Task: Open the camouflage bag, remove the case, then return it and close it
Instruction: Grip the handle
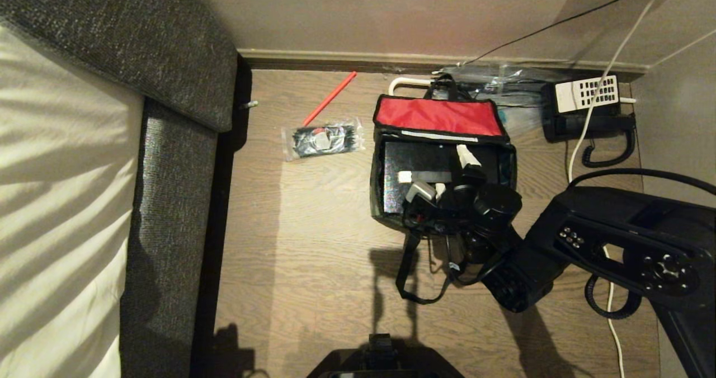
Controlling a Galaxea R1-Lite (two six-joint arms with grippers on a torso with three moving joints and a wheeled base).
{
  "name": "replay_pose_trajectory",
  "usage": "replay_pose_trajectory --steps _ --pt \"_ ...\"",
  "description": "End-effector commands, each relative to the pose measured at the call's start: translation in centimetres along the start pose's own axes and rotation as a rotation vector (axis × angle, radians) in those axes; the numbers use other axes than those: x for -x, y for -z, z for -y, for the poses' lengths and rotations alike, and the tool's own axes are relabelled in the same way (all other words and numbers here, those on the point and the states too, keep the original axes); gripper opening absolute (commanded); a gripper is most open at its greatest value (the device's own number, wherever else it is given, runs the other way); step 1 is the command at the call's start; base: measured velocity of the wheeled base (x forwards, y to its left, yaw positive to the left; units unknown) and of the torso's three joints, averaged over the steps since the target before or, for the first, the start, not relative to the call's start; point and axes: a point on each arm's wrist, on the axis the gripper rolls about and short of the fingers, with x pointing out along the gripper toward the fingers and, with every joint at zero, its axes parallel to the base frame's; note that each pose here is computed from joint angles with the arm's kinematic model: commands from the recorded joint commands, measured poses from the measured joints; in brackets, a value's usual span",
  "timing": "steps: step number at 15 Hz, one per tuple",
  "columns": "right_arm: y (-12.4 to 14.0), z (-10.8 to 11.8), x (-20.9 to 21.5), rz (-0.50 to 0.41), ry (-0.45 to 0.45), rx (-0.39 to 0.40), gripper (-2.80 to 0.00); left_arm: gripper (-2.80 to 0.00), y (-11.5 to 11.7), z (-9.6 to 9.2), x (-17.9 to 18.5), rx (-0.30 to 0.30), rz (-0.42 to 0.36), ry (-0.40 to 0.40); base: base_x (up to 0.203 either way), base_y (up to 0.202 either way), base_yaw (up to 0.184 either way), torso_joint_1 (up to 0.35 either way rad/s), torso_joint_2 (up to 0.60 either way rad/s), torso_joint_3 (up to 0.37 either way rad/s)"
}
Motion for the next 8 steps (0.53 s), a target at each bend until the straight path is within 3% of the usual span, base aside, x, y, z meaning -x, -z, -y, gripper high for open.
replay_pose_trajectory --steps 1,8 --pt "0.11 -0.99 -0.26 -0.025 -0.003 0.01 0.0 -2.8 0.04 0.0 -0.01 0.0 -0.001 0.0 0.0 0.0 0.0 0.0 0.0 0.0" --pt "0.11 -0.8 -0.31 -0.053 0.008 -0.007 0.0 -2.8 0.03 0.0 -0.01 0.0 0.0 0.0 0.0 0.0 0.0 0.0 0.0 0.0"
